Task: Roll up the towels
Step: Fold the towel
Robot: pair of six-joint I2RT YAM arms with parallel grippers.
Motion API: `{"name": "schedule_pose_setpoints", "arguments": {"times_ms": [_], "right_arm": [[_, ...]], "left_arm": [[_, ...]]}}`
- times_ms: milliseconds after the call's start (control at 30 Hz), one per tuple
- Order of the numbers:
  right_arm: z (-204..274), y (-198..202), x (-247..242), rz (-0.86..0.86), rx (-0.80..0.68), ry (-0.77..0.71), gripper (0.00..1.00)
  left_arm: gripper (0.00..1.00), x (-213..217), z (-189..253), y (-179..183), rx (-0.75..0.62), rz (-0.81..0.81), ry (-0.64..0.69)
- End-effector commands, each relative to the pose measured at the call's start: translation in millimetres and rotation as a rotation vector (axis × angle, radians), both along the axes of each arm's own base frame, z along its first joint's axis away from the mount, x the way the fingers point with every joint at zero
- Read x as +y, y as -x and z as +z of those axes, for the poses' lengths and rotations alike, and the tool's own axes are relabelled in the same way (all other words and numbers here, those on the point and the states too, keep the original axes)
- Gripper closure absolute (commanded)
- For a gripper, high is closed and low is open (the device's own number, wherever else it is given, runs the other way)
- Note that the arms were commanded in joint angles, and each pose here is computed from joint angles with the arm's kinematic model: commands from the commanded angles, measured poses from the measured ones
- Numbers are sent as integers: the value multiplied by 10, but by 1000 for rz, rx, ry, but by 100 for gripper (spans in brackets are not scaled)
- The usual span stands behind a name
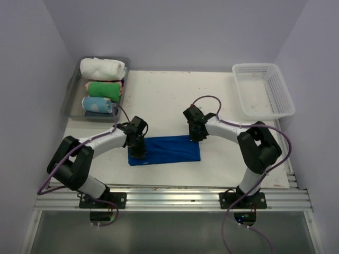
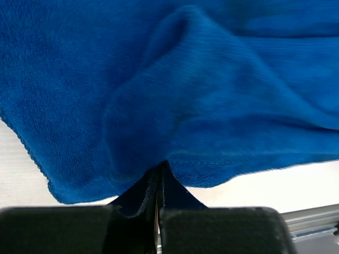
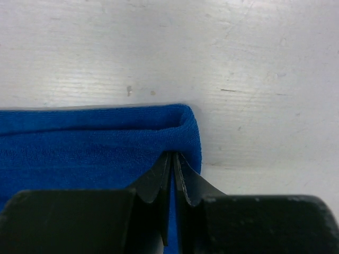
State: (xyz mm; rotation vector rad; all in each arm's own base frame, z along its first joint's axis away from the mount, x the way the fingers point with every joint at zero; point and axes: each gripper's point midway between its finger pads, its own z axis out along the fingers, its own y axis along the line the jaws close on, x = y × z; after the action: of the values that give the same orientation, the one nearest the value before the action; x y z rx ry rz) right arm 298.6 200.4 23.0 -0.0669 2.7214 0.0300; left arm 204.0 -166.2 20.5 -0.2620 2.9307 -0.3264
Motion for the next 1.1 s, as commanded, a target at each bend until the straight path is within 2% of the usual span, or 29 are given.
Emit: {"name": "schedule_pose_setpoints", "arguments": {"times_ms": [0, 100, 267, 400, 500, 533, 633, 700, 767, 867, 967, 1067], "right_arm": [[-39, 63, -84, -11, -9, -25, 92], [-168, 329, -129, -31, 36, -79, 93], [-360, 924, -302, -106, 100, -126, 94], [-305, 1349, -279, -170, 109, -207, 94], [-163, 1636, -90, -100, 100, -248, 94], [-128, 1721, -20, -75, 105, -257, 94], [20, 1718, -31, -53, 81, -235, 94], [180, 1593, -133, -61, 9, -181, 90], [341, 1405, -199, -59, -74, -138, 87], [432, 1141, -232, -61, -99, -107, 85], [356, 915, -202, -61, -80, -117, 85], [178, 816, -139, -74, -6, -172, 87]], "left_arm": [[100, 56, -154, 16, 31, -14, -48], [100, 94, -213, -87, 41, -45, -104], [100, -111, -270, -530, 48, -105, -139], [100, -303, -264, -995, -7, -129, -151], [100, -366, -204, -1222, -19, -177, -188], [100, -464, -121, -1429, -50, -189, -186], [100, -355, 136, -1735, -111, -205, -310], [100, -304, 343, -1827, -141, -205, -336], [100, -287, 459, -1856, -155, -197, -312], [100, -368, 567, -1774, -169, -193, -227], [100, -524, 520, -1615, -158, -196, -103], [100, -502, 332, -1503, -130, -161, -90]]}}
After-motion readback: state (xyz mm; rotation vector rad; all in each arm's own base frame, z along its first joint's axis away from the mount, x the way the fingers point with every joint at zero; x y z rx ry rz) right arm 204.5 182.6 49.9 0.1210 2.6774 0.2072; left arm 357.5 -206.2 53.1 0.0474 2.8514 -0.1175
